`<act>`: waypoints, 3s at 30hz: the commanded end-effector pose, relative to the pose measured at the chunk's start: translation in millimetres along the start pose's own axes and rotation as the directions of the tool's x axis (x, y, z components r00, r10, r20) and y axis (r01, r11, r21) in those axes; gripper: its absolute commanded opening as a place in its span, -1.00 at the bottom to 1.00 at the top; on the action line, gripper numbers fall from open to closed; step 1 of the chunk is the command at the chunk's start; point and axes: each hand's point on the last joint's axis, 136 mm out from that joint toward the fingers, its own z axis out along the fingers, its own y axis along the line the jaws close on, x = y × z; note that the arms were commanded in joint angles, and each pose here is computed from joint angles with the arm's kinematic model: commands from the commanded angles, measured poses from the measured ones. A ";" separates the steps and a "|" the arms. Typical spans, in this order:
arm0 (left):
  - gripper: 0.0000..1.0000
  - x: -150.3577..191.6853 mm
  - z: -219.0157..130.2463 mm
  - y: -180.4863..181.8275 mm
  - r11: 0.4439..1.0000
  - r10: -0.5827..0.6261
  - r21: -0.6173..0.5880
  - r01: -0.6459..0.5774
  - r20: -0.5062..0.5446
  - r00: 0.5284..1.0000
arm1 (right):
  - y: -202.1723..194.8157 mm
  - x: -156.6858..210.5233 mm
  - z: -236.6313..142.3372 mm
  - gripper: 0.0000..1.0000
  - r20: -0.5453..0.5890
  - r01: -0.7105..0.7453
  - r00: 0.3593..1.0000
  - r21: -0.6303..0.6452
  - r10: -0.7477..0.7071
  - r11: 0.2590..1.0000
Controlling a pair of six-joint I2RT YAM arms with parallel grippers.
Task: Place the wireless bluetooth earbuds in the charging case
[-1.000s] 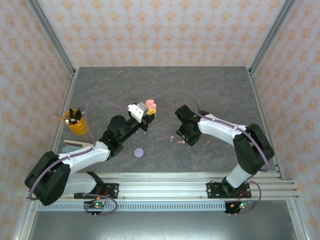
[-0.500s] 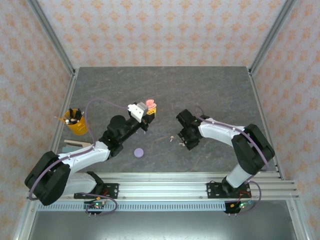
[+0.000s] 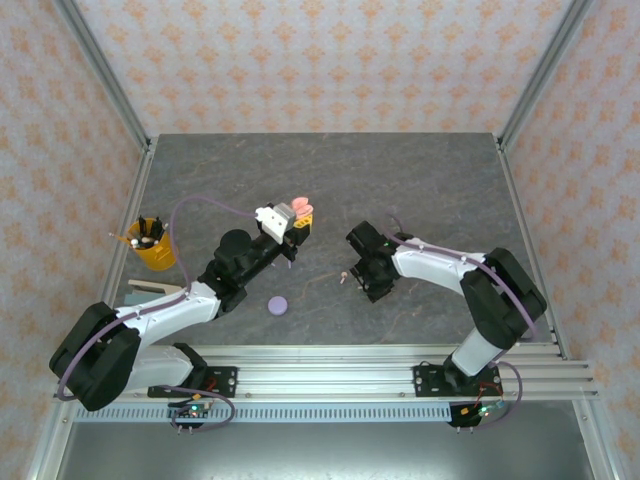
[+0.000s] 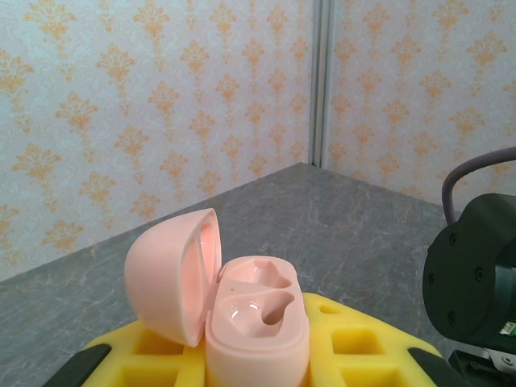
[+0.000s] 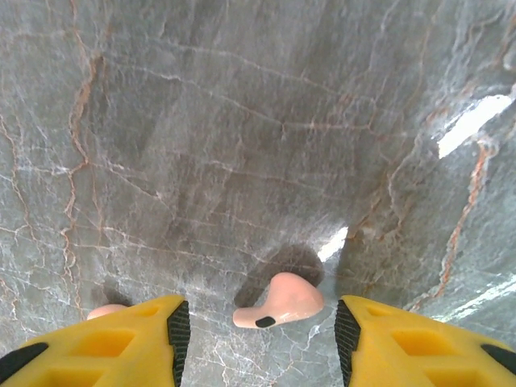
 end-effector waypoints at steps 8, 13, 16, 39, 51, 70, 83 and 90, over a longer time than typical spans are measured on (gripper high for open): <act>-1.00 -18.3 2.8 0.9 1.000 -0.002 -0.010 0.002 0.051 0.999 | 1.0 -9.9 6.2 0.01 0.049 -0.045 0.998 0.004 0.045 0.999; -1.00 -19.3 0.8 1.3 1.000 -0.001 -0.013 0.002 0.053 0.999 | 2.7 -18.4 8.0 -0.19 0.061 -0.052 0.997 0.001 0.051 0.999; -1.00 -19.3 -0.1 1.7 1.000 -0.001 -0.016 0.002 0.054 0.999 | 4.1 -21.4 7.8 -0.22 0.062 -0.041 0.997 0.008 0.041 0.999; -1.00 -22.1 -2.8 2.8 1.000 0.000 -0.023 0.001 0.064 0.998 | 30.2 -33.8 -32.1 -0.13 0.101 0.471 0.870 0.125 -0.483 0.873; -1.00 -26.3 -3.1 1.6 1.000 0.000 -0.015 0.000 0.059 0.998 | 54.5 -2.6 -55.4 -0.04 0.031 0.962 0.274 -0.007 -0.961 0.274; -1.00 -30.7 1.7 0.8 1.000 0.003 -0.009 -0.003 0.051 0.999 | 20.0 -8.6 -17.8 -0.19 -0.205 0.993 0.081 0.102 -0.976 0.061; -1.00 -28.5 1.5 1.7 1.000 0.011 -0.014 -0.010 0.047 0.999 | 15.5 -14.3 0.6 -0.25 -0.233 0.988 0.084 0.145 -0.969 0.051; -1.00 -28.6 1.6 2.2 1.000 0.011 -0.017 -0.010 0.046 0.999 | 13.4 -12.7 6.7 -0.27 -0.250 0.989 0.086 0.136 -0.964 0.053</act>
